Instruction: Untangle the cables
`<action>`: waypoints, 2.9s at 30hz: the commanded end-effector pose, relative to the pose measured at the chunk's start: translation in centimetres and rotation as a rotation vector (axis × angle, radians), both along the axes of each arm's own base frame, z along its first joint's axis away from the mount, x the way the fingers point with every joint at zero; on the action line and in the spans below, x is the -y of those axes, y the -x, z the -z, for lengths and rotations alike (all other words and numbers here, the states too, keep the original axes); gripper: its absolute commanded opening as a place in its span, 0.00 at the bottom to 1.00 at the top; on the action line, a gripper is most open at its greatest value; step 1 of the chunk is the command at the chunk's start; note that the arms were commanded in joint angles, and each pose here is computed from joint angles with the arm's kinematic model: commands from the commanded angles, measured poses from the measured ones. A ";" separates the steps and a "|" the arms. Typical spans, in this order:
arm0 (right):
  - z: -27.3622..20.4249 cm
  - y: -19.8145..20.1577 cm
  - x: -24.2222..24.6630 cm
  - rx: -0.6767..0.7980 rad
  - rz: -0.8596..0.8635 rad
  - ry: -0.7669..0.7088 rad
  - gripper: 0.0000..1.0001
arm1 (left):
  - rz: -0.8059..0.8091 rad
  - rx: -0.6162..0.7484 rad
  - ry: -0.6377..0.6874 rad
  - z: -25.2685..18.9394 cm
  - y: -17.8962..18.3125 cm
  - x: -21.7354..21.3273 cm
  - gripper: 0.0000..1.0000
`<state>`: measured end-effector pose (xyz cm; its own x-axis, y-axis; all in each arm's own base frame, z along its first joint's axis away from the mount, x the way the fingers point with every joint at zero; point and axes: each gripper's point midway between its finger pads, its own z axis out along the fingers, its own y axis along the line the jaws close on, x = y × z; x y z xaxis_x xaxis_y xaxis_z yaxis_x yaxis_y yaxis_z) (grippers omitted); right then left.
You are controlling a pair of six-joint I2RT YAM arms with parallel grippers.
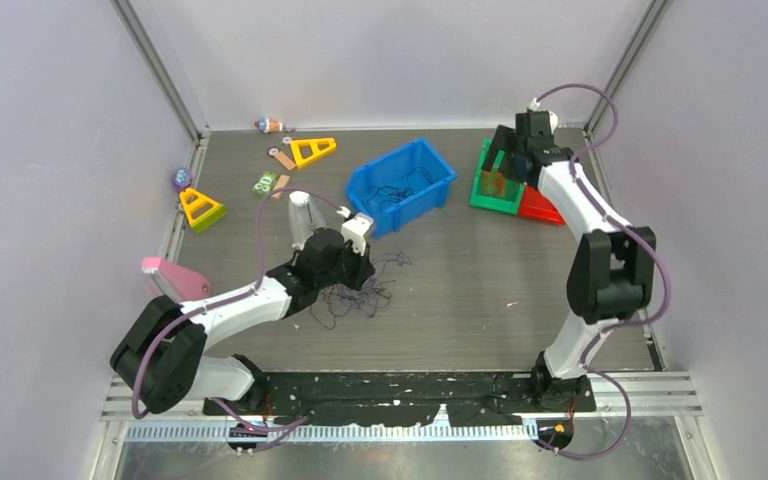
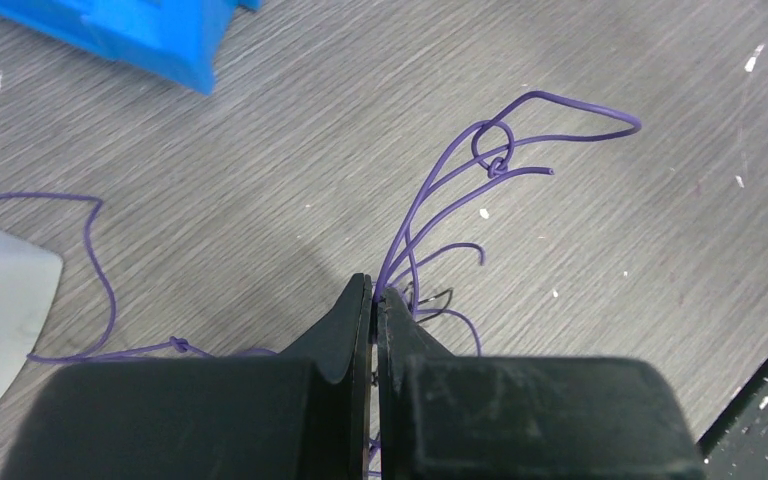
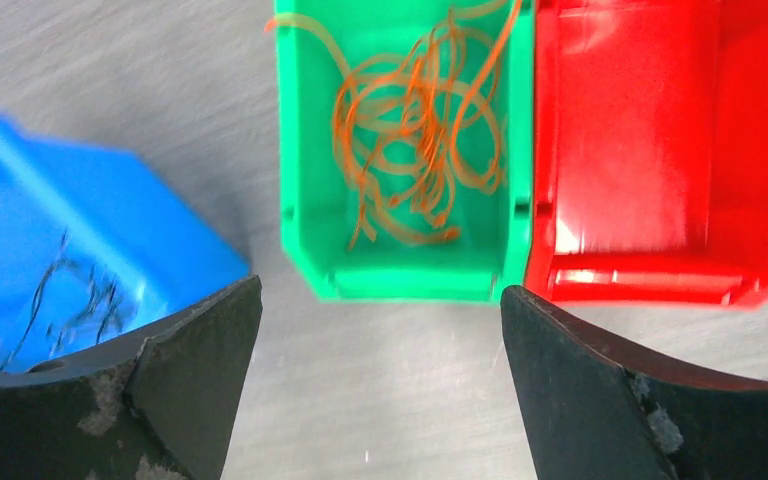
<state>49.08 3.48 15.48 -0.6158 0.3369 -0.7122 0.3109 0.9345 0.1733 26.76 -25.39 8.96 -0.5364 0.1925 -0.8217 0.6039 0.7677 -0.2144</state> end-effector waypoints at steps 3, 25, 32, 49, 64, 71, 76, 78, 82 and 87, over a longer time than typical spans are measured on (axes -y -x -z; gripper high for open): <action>-0.7 7.3 -5.2 0.038 -0.284 -0.083 0.96 | 0.152 0.056 0.103 -2.7 0.9 3.3 0.00; -2.2 22.3 -12.4 0.421 -0.703 -0.349 0.87 | 0.261 -0.042 0.036 -5.4 2.5 7.9 0.65; 0.9 22.8 -11.7 0.276 -0.662 -0.294 0.86 | 0.174 -0.047 -0.090 -2.4 1.8 4.9 0.69; 8.8 25.7 -16.0 -0.062 -0.712 -0.172 0.65 | 0.042 -0.142 -0.283 4.1 0.9 1.1 0.61; 11.8 27.6 -16.3 -0.147 -0.670 -0.153 0.20 | -0.037 -0.192 -0.427 6.2 -0.1 -0.6 0.14; 8.4 24.5 -10.5 -0.025 -0.363 0.042 0.05 | -0.134 -0.158 -0.470 5.8 -1.0 -2.4 0.00; 4.7 23.9 -2.5 0.082 -0.010 0.195 0.05 | -0.287 -0.101 -0.458 4.4 -2.1 -5.1 0.00; 3.2 24.0 0.3 0.121 0.117 0.201 0.05 | -0.345 -0.090 -0.437 3.9 -2.4 -6.2 0.00; 0.0 24.7 5.5 0.216 0.321 0.196 0.05 | -0.426 -0.081 -0.383 3.2 -2.8 -8.0 0.00; -3.3 25.2 8.8 0.293 0.442 0.222 0.05 | -0.477 -0.052 -0.363 2.6 -3.0 -9.0 0.00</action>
<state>24.25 -2.28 15.04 -0.3417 0.3459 -0.8738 0.5527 0.8260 0.1109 28.62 -16.77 4.84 -0.7130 0.2578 -0.6521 0.2472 0.9627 0.1102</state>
